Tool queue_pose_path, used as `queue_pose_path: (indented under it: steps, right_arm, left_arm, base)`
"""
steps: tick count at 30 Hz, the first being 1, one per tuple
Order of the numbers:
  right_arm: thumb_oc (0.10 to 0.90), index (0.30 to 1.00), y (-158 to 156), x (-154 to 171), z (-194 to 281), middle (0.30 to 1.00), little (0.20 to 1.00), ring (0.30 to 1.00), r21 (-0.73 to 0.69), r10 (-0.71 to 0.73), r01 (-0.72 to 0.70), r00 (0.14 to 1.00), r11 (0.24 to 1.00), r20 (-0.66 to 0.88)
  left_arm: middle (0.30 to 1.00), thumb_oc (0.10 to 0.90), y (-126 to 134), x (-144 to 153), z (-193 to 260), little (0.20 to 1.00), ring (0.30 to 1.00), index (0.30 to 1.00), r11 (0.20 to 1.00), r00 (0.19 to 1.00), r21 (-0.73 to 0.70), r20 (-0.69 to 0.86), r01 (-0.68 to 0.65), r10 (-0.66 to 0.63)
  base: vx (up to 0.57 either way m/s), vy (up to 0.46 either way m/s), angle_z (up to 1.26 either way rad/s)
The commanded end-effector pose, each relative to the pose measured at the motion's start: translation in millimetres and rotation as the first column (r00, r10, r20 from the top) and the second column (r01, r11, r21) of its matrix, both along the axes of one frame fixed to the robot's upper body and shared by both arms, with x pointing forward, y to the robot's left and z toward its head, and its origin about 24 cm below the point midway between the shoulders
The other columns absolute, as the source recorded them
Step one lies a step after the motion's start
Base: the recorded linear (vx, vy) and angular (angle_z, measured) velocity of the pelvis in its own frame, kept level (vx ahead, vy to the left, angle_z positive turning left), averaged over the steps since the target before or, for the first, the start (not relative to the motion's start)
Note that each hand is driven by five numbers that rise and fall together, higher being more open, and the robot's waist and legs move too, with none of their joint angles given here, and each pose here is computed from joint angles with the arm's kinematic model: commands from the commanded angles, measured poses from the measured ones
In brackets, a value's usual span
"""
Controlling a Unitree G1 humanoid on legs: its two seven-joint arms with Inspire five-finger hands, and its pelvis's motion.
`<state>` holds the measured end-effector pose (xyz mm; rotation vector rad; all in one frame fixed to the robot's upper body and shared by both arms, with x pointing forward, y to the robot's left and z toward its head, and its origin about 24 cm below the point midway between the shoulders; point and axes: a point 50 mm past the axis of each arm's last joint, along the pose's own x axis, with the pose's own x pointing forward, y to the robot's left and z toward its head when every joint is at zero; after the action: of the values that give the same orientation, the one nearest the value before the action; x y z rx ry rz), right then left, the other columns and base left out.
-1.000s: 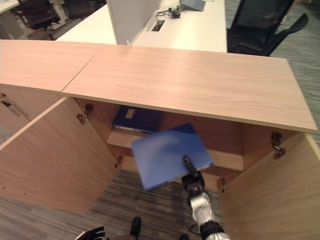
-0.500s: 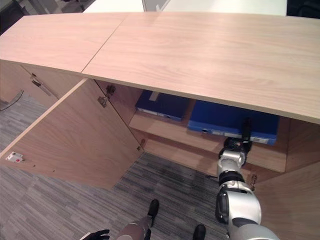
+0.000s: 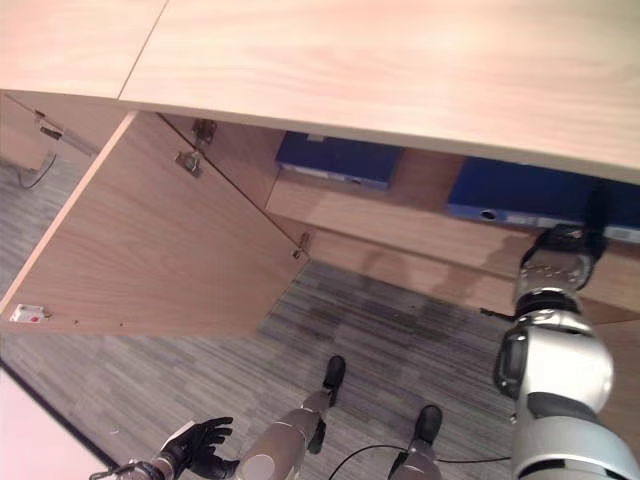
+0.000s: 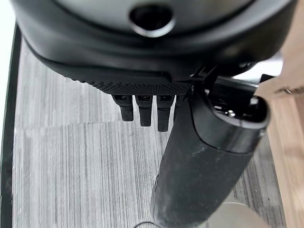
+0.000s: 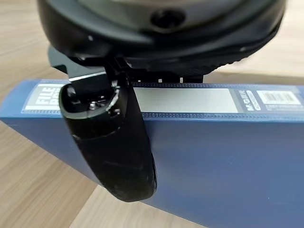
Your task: Put the empty folder in the office cabinet
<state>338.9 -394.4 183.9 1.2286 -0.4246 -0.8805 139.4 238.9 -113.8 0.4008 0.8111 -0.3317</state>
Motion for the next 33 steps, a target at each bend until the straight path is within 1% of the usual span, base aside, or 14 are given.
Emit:
queue_pose_path:
  steps: [1, 3, 7, 10, 14, 20, 21, 22, 23, 24, 26, 27, 28, 33]
  right_arm:
    - [0.4, 0.3, -10, -8, 107, 0.3, 0.3, 0.3, -0.296, 0.002, 0.056, 0.982, 0.954, 0.191]
    - [0.4, 0.3, -11, -10, 110, 0.3, 0.3, 0.3, -0.308, -0.002, 0.06, 0.983, 0.95, 0.186]
    - [0.4, 0.3, -14, -16, 133, 0.3, 0.3, 0.3, -0.38, -0.013, 0.076, 0.986, 0.922, 0.166]
    - [0.4, 0.3, -11, -17, 147, 0.3, 0.3, 0.3, -0.419, -0.017, 0.083, 0.987, 0.904, 0.158]
    - [0.4, 0.3, -9, -19, 160, 0.3, 0.3, 0.3, -0.453, -0.02, 0.095, 0.986, 0.886, 0.168]
    - [0.4, 0.3, -10, -25, 174, 0.3, 0.3, 0.3, -0.501, -0.039, 0.108, 0.988, 0.859, 0.146]
    - [0.453, 0.38, -11, -27, 176, 0.38, 0.38, 0.38, -0.505, -0.047, 0.115, 0.988, 0.855, 0.144]
    - [0.524, 0.486, -11, -28, 180, 0.486, 0.486, 0.486, -0.517, -0.05, 0.118, 0.988, 0.848, 0.143]
    - [0.67, 0.705, -12, -30, 183, 0.705, 0.705, 0.705, -0.522, -0.055, 0.124, 0.988, 0.844, 0.146]
    - [0.8, 0.9, -12, -30, 185, 0.9, 0.9, 0.9, -0.523, -0.058, 0.128, 0.987, 0.843, 0.149]
    - [0.8, 0.9, -13, -33, 189, 0.9, 0.9, 0.9, -0.525, -0.083, 0.141, 0.988, 0.839, 0.133]
    - [0.8, 0.9, -2, -24, 191, 0.9, 0.9, 0.9, -0.509, -0.062, 0.117, 0.991, 0.853, 0.122]
    - [0.8, 0.9, -2, -26, 194, 0.9, 0.9, 0.9, -0.513, -0.069, 0.124, 0.99, 0.849, 0.126]
    - [0.8, 0.9, -25, -45, 191, 0.9, 0.9, 0.9, -0.516, -0.151, 0.167, 0.986, 0.84, 0.074]
  left_arm:
    - [0.9, 0.8, 37, -3, 12, 0.9, 0.9, 0.9, 0.996, 1.0, 0.094, -0.01, 0.005, -0.005]
    - [0.9, 0.8, 37, -3, 12, 0.9, 0.9, 0.9, 0.996, 1.0, 0.093, -0.012, 0.004, -0.003]
    - [0.9, 0.8, 45, -3, 16, 0.9, 0.9, 0.9, 0.993, 1.0, 0.118, -0.011, 0.015, -0.014]
    - [0.9, 0.8, 48, -4, 17, 0.9, 0.9, 0.9, 0.992, 1.0, 0.122, -0.006, -0.006, 0.006]
    - [0.9, 0.8, 48, -7, 17, 0.9, 0.9, 0.9, 0.994, 1.0, 0.103, -0.006, -0.028, 0.029]
    - [0.9, 0.8, 47, -14, 17, 0.9, 0.9, 0.9, 0.996, 1.0, 0.086, -0.016, -0.019, 0.021]
    - [0.9, 0.8, 48, -16, 17, 0.9, 0.9, 0.9, 0.996, 0.999, 0.085, -0.02, -0.03, 0.031]
    - [0.9, 0.8, 50, -18, 17, 0.9, 0.9, 0.9, 0.996, 0.999, 0.084, -0.02, -0.042, 0.044]
    - [0.9, 0.8, 52, -20, 17, 0.9, 0.9, 0.9, 0.995, 0.998, 0.083, -0.024, -0.056, 0.058]
    - [0.9, 0.8, 52, -20, 17, 0.9, 0.9, 0.9, 0.995, 0.998, 0.082, -0.024, -0.06, 0.062]
    - [0.9, 0.8, 53, -22, 16, 0.9, 0.9, 0.9, 0.994, 0.998, 0.095, -0.027, -0.051, 0.054]
    - [0.9, 0.8, 28, -1, 14, 0.9, 0.9, 0.9, 0.997, 0.999, 0.064, -0.016, 0.048, -0.047]
    - [0.9, 0.8, 25, 2, 14, 0.9, 0.9, 0.9, 0.997, 0.999, 0.061, -0.013, 0.051, -0.051]
    - [0.9, 0.8, 36, -28, 0, 0.9, 0.9, 0.9, 0.994, 0.996, 0.101, -0.075, -0.033, 0.041]
  base:
    - [-0.03, -0.008, 0.22]
    - [-0.02, -0.016, 0.2]
    - [0.04, -0.051, 0.12]
    - [0.01, -0.038, 0.22]
    - [0.06, -0.051, 0.03]
    - [0.01, -0.005, 0.01]
    - [-0.05, 0.026, -0.03]
    - [-0.05, 0.03, -0.06]
    - [0.14, -0.019, -0.08]
    - [0.14, -0.018, -0.05]
    - [0.0, 0.025, 0.06]
    - [0.03, 0.005, 0.05]
    - [0.01, 0.003, 0.04]
    - [-0.01, 0.004, 0.0]
